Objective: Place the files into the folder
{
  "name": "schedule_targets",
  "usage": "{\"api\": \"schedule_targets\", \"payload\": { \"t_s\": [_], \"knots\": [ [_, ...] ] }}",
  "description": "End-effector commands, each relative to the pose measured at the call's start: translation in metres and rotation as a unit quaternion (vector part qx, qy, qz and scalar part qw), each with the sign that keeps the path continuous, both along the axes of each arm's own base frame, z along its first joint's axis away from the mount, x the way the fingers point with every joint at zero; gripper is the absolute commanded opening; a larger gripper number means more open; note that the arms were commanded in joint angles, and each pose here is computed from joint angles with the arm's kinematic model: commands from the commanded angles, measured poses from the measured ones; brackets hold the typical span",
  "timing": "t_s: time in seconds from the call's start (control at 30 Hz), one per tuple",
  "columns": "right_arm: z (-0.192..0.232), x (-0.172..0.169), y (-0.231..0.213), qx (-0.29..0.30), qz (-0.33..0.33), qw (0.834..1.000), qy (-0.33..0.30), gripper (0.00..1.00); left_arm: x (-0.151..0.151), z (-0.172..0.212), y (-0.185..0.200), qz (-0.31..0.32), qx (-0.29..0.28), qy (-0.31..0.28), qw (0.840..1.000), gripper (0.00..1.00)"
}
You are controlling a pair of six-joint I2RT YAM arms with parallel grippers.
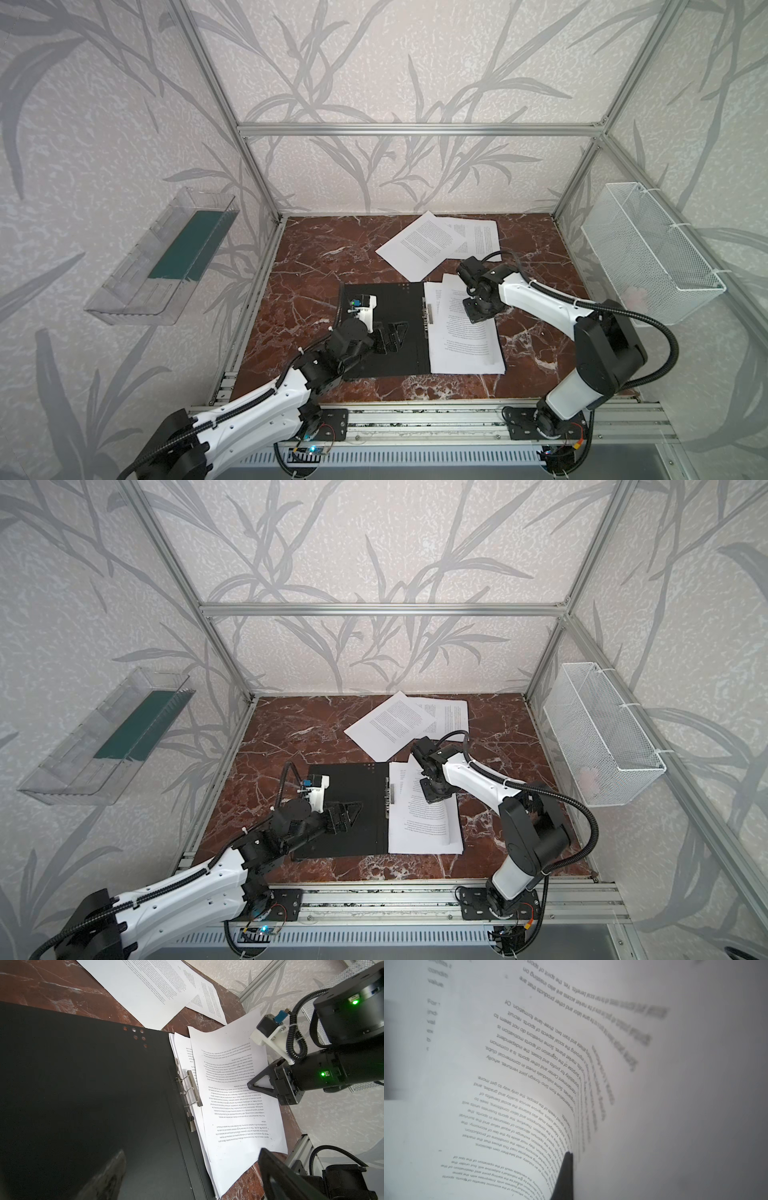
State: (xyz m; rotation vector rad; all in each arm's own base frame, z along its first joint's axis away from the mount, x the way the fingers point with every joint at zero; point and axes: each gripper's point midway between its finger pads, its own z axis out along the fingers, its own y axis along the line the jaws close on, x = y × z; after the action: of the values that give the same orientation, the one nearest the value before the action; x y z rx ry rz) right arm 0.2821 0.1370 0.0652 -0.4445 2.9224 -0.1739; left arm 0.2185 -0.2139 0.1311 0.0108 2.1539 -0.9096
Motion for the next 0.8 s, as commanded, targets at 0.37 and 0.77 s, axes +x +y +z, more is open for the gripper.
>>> {"api": "schedule_targets", "payload": {
  "t_s": [0.37, 0.77],
  "knots": [
    [0.006, 0.014, 0.028, 0.138, 0.072, 0.988, 0.012, 0.0, 0.005, 0.008, -0.013, -0.013, -0.013, 0.001, 1.0, 0.99],
    [-0.001, -0.001, 0.026, 0.146, 0.089, 0.984, 0.041, 0.0, 0.005, 0.006, -0.014, -0.014, -0.014, 0.003, 1.0, 0.99]
  ]
}}
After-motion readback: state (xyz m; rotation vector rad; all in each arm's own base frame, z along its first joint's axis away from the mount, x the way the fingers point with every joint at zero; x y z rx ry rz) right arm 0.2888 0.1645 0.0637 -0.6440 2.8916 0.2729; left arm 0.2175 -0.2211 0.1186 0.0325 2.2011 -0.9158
